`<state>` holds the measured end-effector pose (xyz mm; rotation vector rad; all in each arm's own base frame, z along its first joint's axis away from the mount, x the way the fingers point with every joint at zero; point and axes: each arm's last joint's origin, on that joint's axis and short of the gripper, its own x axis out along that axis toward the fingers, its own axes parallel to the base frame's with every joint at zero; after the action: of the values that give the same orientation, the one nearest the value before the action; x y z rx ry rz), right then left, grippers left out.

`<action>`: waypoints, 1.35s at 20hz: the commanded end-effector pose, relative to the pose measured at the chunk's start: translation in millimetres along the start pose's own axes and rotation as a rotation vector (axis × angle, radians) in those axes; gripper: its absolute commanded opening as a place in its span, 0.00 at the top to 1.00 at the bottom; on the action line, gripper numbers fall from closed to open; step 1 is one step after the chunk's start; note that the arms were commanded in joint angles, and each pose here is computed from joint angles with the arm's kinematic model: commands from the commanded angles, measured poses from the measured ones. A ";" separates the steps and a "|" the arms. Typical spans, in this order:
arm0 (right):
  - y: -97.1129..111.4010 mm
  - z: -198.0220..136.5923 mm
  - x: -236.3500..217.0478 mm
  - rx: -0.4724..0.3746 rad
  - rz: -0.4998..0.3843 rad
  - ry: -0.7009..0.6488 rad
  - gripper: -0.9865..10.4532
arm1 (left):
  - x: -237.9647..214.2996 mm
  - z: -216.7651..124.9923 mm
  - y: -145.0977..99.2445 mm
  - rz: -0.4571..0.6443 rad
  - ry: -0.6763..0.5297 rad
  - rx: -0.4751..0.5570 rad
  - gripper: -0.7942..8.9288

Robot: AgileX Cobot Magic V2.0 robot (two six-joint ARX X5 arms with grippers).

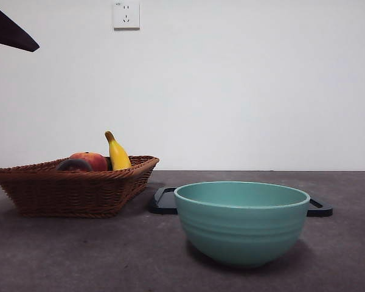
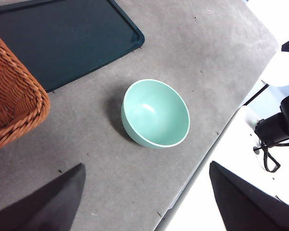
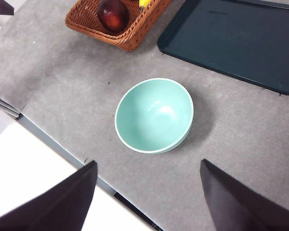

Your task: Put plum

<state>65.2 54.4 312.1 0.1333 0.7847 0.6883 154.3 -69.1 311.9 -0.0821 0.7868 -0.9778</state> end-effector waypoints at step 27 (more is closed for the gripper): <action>2.0 2.8 -2.8 -0.005 0.009 -0.012 0.91 | -13.9 6.9 -4.6 0.089 -0.103 0.192 0.91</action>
<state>65.0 54.3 311.9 0.1326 0.7882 0.6881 150.4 -63.2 321.4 0.0020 0.6585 -0.9394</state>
